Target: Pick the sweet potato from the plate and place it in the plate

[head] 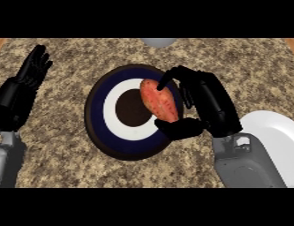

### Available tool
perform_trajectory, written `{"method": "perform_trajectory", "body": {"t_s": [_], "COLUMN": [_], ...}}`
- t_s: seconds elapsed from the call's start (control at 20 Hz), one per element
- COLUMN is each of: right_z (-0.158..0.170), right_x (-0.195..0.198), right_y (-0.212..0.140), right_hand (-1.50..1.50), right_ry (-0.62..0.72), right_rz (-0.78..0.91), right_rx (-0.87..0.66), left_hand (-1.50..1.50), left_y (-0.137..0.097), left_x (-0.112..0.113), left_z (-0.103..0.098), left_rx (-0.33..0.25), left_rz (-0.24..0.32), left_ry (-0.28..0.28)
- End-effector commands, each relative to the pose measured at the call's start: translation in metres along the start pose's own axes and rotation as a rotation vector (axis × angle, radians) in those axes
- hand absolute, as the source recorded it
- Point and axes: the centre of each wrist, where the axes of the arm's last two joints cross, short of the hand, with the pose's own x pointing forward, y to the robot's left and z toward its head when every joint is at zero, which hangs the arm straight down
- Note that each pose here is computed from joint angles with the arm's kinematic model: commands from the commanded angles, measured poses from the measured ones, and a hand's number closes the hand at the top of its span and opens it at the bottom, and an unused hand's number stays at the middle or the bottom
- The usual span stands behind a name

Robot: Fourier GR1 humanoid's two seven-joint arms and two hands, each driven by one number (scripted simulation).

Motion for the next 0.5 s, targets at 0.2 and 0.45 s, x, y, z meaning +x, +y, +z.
{"method": "perform_trajectory", "body": {"t_s": [0.2, 0.45], "right_z": [-0.053, -0.064], "right_x": [0.003, 0.003], "right_y": [0.067, 0.096], "right_hand": [1.5, 1.5], "right_ry": [0.033, 0.057], "right_rz": [0.095, 0.157], "right_rx": [0.014, 0.095], "left_hand": [0.0, 0.0], "left_y": [0.003, -0.009], "left_x": [0.005, -0.025], "left_z": [-0.009, 0.005], "left_rx": [-0.014, 0.005], "left_rz": [-0.002, 0.004], "left_ry": [-0.009, 0.002]}}
